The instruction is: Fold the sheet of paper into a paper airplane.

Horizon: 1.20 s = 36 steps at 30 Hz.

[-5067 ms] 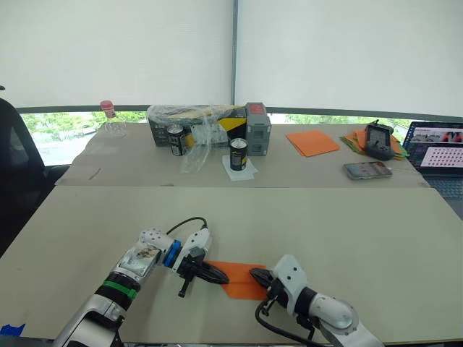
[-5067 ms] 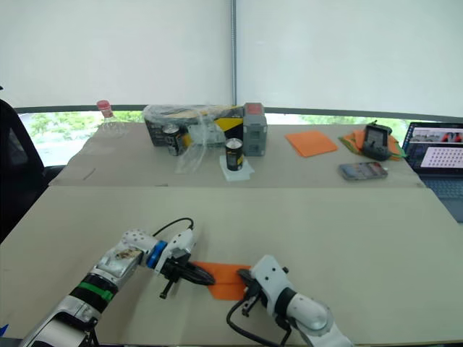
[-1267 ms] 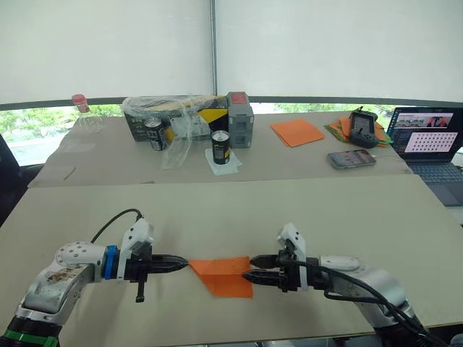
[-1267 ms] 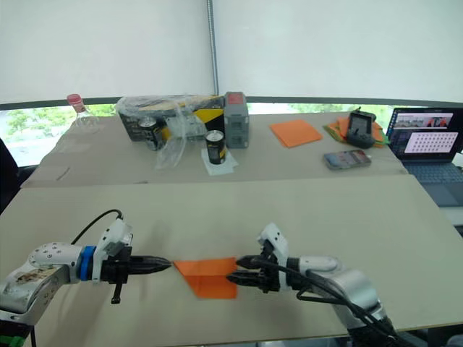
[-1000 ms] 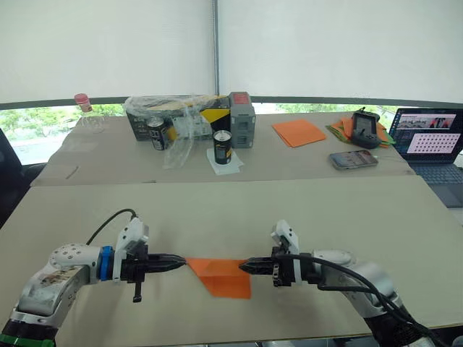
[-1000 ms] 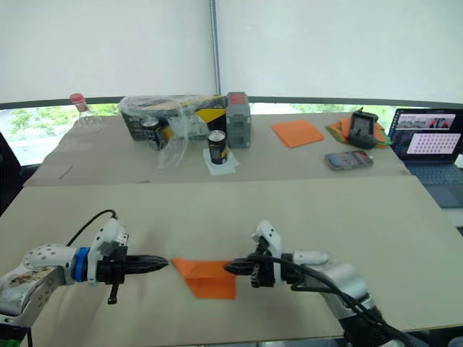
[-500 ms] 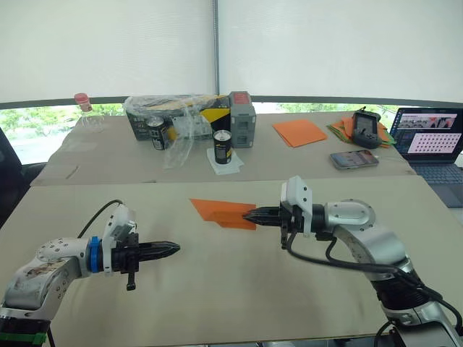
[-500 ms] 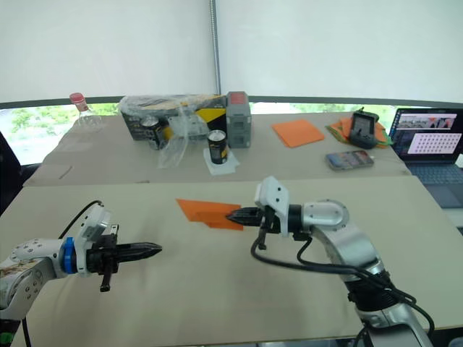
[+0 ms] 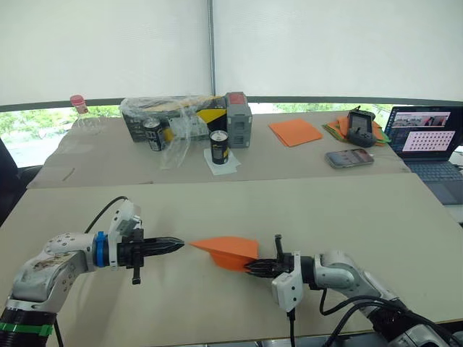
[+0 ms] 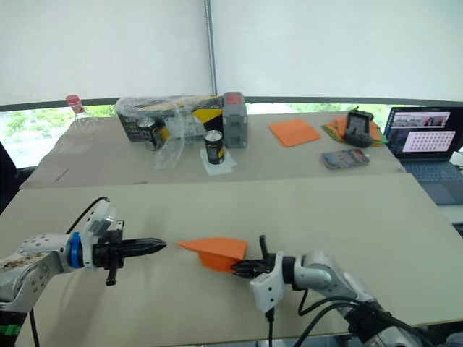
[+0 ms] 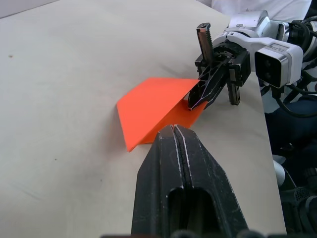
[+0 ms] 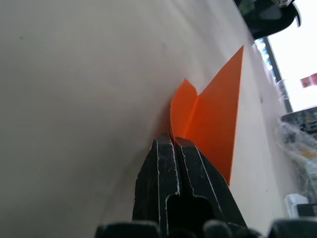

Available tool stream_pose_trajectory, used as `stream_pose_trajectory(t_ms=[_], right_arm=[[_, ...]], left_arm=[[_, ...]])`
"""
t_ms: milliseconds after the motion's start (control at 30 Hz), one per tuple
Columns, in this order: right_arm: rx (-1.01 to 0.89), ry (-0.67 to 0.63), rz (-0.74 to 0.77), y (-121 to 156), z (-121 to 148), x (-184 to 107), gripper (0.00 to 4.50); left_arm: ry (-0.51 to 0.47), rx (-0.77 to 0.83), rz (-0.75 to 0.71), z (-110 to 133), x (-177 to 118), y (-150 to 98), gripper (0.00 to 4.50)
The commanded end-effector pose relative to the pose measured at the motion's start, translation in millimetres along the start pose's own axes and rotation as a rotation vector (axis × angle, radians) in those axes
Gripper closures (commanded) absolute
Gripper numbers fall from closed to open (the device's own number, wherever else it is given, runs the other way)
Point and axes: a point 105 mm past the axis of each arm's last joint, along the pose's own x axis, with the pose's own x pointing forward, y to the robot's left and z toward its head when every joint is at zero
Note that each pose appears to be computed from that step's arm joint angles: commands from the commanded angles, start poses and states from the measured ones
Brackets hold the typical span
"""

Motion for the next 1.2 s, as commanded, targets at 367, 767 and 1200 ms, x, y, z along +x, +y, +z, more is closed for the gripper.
stream_pose_trajectory(t_ms=[367,767,1200], right_arm=[[0.092,0.038,-0.197,-55,24,-46,0.12],[0.703,0.089,-0.305,-64,-2,-6,3.48],[0.91,0.163,-0.077,2,-15,19,4.48]], left_arm=[[0.01,0.015,-0.037,-1,6,4,4.5],[0.024,0.05,-0.046,0,22,8,4.5],[0.018,0.131,-0.077,-7,56,6,4.5]])
